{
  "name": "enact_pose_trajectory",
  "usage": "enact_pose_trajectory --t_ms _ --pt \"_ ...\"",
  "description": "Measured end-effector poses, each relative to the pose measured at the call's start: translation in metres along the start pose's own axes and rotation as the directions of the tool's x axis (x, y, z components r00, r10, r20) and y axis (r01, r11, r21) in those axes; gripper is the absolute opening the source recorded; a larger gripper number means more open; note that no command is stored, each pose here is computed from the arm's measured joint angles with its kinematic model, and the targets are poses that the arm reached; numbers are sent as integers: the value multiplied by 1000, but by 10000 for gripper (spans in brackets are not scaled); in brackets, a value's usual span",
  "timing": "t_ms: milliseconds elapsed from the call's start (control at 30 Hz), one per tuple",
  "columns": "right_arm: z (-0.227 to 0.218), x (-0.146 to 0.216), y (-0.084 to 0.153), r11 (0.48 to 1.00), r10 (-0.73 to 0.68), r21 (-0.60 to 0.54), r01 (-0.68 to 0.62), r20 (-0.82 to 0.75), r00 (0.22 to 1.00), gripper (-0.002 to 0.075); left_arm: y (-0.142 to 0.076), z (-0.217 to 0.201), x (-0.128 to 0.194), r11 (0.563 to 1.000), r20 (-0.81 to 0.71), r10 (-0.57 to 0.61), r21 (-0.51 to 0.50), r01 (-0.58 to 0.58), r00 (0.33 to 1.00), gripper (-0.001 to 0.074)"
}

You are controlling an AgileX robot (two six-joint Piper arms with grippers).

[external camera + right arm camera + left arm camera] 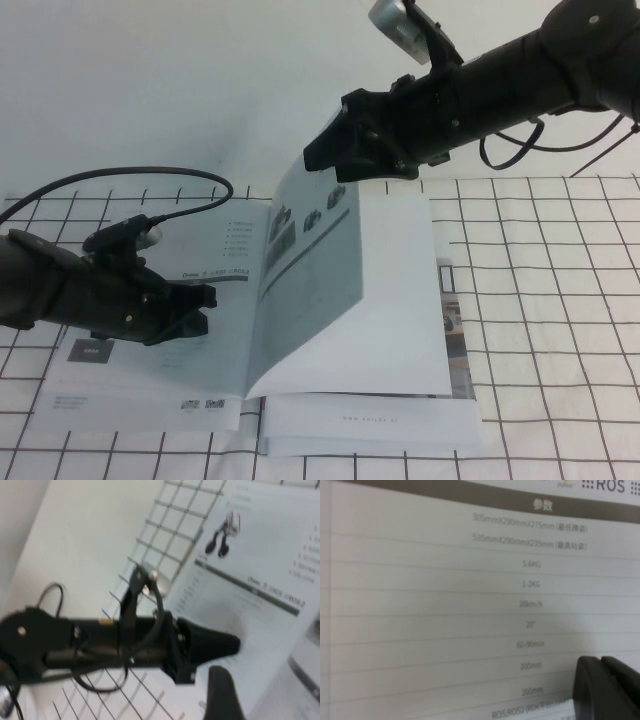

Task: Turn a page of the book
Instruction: Open the closed book

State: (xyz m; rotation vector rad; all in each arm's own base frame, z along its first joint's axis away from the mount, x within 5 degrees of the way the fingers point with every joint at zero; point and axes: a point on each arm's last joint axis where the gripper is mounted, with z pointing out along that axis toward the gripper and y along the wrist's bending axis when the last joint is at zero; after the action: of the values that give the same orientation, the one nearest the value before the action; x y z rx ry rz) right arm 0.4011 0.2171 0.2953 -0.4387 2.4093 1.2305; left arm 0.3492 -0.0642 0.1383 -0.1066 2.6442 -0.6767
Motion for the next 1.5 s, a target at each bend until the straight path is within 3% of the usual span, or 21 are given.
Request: enact_pose_trajectory --t_ms 167,300,433,533,867,1500 --pt "0 8 -5 998 -39 47 44 -91 995 410 -1 0 0 1000 1 -9 8 9 1000 -2" --pt "-4 18 -20 973 -62 204 108 -219 974 410 -1 1 0 1000 4 -15 13 15 1000 -2" --pt "-1 29 -51 905 56 416 88 -321 945 410 -1 1 -1 1000 7 -19 16 19 1000 -2" --pt "11 41 -77 865 147 498 55 -356 923 410 -1 1 -1 1000 9 -22 18 22 1000 -2" --pt "45 63 -118 839 268 544 -27 -369 890 410 -1 1 -1 1000 9 -19 22 19 1000 -2" --pt "38 53 -102 863 237 504 -46 -322 917 410 -2 1 -1 1000 15 -13 28 13 1000 -2"
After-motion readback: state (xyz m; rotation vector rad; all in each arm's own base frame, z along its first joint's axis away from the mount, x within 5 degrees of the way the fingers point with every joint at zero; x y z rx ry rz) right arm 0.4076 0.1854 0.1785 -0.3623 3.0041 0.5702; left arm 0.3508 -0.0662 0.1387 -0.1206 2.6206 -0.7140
